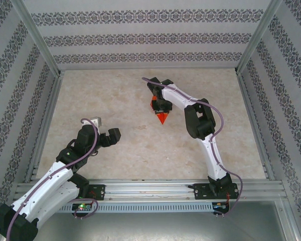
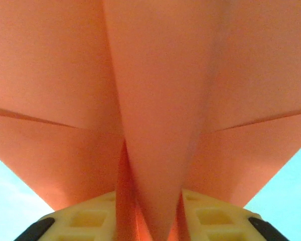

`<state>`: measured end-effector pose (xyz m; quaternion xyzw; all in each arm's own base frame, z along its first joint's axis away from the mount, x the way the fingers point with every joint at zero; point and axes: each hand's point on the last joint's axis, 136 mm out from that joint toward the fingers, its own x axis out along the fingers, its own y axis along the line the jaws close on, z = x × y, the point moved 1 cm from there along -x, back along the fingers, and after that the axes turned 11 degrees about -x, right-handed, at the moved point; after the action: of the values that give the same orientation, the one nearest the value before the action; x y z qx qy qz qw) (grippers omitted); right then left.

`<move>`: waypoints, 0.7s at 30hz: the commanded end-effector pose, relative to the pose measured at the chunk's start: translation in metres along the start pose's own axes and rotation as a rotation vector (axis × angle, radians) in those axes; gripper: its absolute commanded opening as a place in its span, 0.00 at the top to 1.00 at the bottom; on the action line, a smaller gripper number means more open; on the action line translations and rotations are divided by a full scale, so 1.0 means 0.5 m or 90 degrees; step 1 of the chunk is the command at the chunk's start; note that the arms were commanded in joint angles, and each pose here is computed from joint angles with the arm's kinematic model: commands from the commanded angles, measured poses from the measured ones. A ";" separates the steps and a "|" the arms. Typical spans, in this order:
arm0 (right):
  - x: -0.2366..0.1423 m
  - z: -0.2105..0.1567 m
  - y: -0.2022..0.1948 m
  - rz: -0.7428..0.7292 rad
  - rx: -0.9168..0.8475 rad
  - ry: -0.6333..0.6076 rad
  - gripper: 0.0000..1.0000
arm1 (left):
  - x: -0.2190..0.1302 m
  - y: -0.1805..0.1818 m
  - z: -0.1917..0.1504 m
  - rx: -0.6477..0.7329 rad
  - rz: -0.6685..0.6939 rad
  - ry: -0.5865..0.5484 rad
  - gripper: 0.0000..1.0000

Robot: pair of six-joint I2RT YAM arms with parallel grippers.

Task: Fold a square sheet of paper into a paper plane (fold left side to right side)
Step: Place the paper plane at the center of the table.

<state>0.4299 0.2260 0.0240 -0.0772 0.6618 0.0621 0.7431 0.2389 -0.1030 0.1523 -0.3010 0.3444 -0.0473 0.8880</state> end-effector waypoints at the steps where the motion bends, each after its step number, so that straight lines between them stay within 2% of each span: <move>1: 0.028 -0.022 -0.007 -0.001 0.011 0.026 0.67 | -0.006 0.012 0.001 -0.004 0.013 0.001 0.00; 9: -0.011 -0.010 -0.005 0.013 0.019 -0.012 0.65 | -0.016 0.008 0.012 0.007 0.019 -0.006 0.00; 21: -0.047 -0.013 -0.010 0.014 0.010 -0.030 0.64 | -0.019 0.007 0.014 0.007 0.020 -0.006 0.00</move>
<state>0.4249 0.2212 0.0300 -0.0682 0.6510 0.0642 0.7533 0.2353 -0.1005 0.1487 -0.2963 0.3524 -0.0409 0.8868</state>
